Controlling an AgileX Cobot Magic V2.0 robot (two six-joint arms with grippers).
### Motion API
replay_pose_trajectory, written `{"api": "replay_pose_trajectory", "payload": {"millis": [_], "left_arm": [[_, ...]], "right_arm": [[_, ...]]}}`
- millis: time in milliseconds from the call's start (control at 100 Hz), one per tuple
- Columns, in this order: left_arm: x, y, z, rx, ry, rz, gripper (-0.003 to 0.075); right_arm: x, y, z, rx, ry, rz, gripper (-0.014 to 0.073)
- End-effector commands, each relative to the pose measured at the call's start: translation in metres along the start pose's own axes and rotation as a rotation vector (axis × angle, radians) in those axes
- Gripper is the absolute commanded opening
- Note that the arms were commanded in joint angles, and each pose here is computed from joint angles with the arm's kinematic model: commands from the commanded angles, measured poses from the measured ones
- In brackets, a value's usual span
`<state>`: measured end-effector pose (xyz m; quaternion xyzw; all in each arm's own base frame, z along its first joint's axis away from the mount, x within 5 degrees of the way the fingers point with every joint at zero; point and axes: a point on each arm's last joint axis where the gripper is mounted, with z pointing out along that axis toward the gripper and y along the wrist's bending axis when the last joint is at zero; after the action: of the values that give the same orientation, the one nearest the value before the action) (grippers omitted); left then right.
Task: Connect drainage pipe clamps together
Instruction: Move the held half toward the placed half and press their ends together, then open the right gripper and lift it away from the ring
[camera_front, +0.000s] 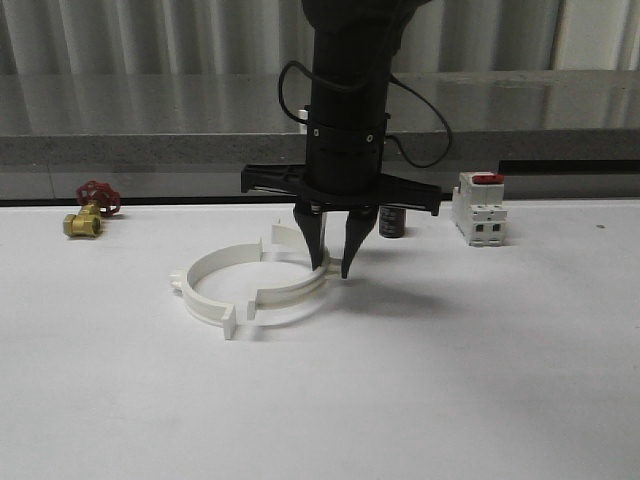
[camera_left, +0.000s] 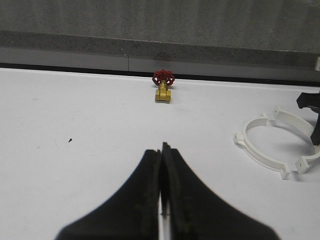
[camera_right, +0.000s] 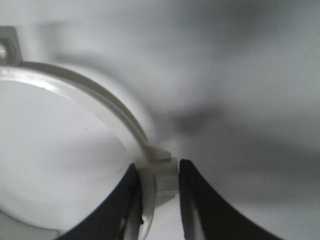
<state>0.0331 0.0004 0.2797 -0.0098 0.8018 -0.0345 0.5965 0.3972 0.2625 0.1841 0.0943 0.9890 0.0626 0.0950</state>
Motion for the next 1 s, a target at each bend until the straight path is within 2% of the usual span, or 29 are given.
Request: {"api": "replay_pose_trajectory", "payload": {"millis": [0, 400, 470, 600, 670, 850, 990], "left_arm": [[-0.013, -0.001, -0.003, 0.008, -0.084, -0.002, -0.0021], [-0.013, -0.001, -0.003, 0.008, -0.084, -0.002, -0.0021], [-0.013, -0.001, -0.003, 0.008, -0.084, -0.002, -0.0021], [-0.013, -0.001, -0.003, 0.008, -0.084, -0.002, -0.0021], [-0.013, -0.001, -0.003, 0.008, -0.084, -0.002, -0.0021], [-0.013, -0.001, -0.003, 0.008, -0.084, -0.002, -0.0021], [-0.013, -0.001, -0.003, 0.008, -0.084, -0.002, -0.0021]], "right_arm": [[-0.005, 0.008, -0.037, -0.076, -0.076, -0.001, 0.0059], [-0.003, 0.012, -0.021, -0.068, -0.052, -0.004, 0.0066], [-0.004, 0.013, -0.021, -0.079, -0.062, -0.003, 0.0127], [-0.008, 0.017, -0.025, -0.113, -0.097, -0.003, 0.0337], [-0.010, 0.019, -0.029, -0.128, -0.111, -0.003, 0.0407], [-0.009, 0.018, -0.041, -0.114, -0.129, -0.034, 0.0416], [-0.007, 0.015, -0.065, -0.107, -0.156, -0.233, 0.0402]]}}
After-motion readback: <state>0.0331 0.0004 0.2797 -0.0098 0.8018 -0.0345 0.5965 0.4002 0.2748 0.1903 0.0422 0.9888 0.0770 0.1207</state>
